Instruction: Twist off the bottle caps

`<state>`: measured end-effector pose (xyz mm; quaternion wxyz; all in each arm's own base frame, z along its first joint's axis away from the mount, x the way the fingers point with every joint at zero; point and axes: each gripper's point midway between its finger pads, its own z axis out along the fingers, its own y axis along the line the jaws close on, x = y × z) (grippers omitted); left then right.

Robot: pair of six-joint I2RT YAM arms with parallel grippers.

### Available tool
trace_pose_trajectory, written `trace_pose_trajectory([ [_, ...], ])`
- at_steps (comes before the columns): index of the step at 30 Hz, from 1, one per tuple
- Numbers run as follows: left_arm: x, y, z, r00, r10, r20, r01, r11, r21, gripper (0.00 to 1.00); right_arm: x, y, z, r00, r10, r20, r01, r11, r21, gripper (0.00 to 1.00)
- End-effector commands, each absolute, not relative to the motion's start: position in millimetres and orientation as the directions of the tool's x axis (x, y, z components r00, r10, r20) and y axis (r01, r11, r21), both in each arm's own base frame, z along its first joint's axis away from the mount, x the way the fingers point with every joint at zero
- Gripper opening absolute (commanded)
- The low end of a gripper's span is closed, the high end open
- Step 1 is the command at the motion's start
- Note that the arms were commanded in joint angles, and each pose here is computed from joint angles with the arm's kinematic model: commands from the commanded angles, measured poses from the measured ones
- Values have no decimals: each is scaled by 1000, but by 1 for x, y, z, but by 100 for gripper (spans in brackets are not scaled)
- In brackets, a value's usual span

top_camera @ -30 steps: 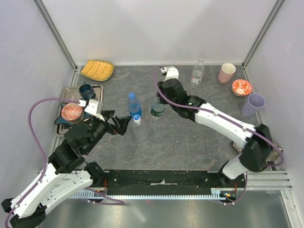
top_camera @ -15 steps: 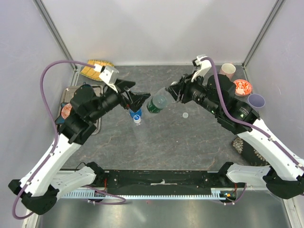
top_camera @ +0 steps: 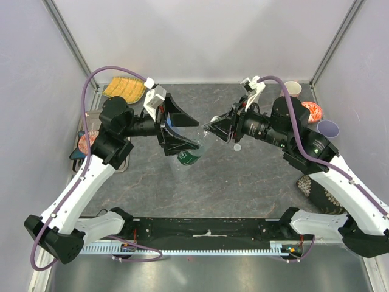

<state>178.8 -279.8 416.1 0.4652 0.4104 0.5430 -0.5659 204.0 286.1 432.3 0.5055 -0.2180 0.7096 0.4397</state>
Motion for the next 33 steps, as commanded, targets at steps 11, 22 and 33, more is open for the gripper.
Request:
trace_pose_trajectory([
  [11, 167, -282, 394, -225, -12, -974, 973, -47, -224, 99, 177, 307, 500, -379, 269, -886, -854, 268, 447, 0],
  [22, 166, -286, 382, -240, 22, -971, 969, -48, -241, 85, 182, 309, 502, -368, 274, -888, -854, 278, 440, 0],
  [33, 167, -289, 372, -251, 49, -967, 967, -39, -253, 54, 186, 309, 498, -362, 272, -892, -849, 298, 436, 0],
])
